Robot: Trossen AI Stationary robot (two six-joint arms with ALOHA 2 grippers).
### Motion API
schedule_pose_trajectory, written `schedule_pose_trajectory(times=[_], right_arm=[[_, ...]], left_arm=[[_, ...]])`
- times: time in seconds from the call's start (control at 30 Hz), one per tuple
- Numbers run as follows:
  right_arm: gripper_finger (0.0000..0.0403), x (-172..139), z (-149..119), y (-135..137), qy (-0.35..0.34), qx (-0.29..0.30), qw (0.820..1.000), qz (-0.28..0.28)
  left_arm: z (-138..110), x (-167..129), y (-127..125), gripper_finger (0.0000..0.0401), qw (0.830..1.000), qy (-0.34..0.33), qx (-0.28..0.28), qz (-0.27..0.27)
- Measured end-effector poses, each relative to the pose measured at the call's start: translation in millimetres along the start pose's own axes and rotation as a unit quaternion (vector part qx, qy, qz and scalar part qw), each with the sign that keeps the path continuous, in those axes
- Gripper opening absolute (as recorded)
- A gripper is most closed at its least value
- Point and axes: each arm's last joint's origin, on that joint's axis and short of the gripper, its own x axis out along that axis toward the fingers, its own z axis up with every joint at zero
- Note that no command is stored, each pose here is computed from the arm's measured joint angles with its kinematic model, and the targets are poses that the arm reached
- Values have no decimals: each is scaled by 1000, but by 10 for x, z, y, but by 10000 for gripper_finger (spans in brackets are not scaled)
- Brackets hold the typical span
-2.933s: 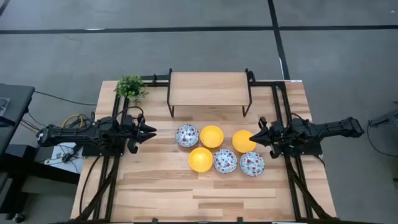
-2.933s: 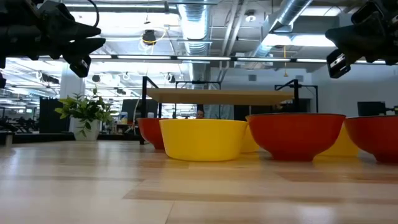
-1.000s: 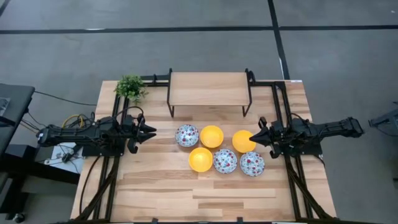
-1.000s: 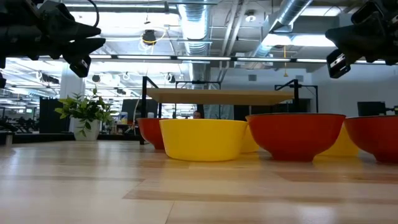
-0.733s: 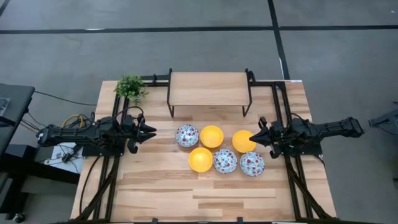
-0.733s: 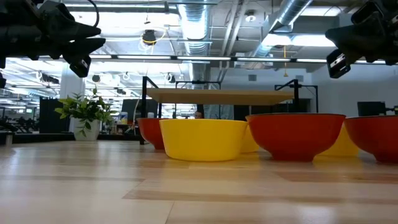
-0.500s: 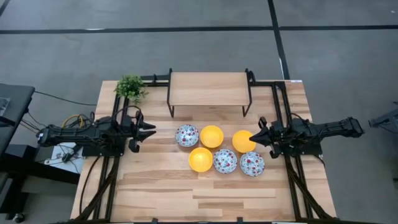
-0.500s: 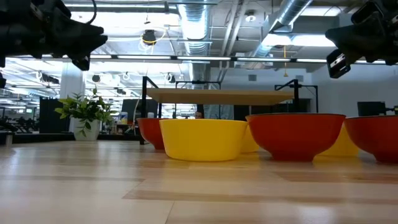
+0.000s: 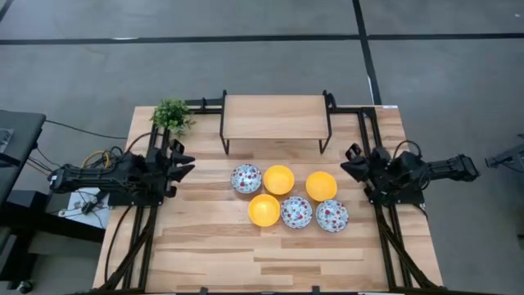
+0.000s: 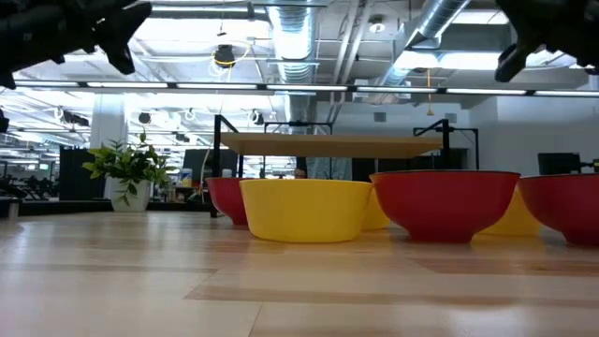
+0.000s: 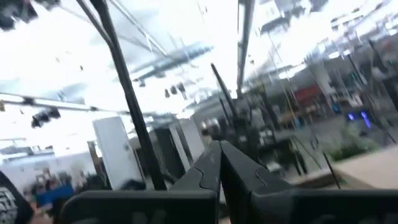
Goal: Pick & Place Mini bowls
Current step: Put the middle white patterned bowl on the shelf
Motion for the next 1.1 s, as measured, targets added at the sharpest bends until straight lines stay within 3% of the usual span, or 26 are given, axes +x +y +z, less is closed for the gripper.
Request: schedule_pose_trajectory(times=[0.17,0.23,0.5,0.63,0.73,0.87,1.1], right_arm=[[0,-6,123,37,-62,1,998,18],[0,0,149,40,-67,-26,997,7],[0,3,312,-10,-129,-70,977,-154],[0,36,447,20,-132,-89,975,-156],[0,102,529,52,-82,-98,981,-147],[0,252,612,81,39,-71,981,-178],[0,623,735,143,234,-74,947,-208]], left_arm=[[86,-4,-10,108,999,-44,-22,-6],[96,-4,-11,108,998,-49,-35,-7],[25,44,-1,108,999,-21,-40,0],[63,81,19,108,995,-52,-71,37],[152,163,22,108,992,-65,-96,54],[266,354,7,108,993,-49,-91,55],[376,767,-10,108,995,83,-45,42]])
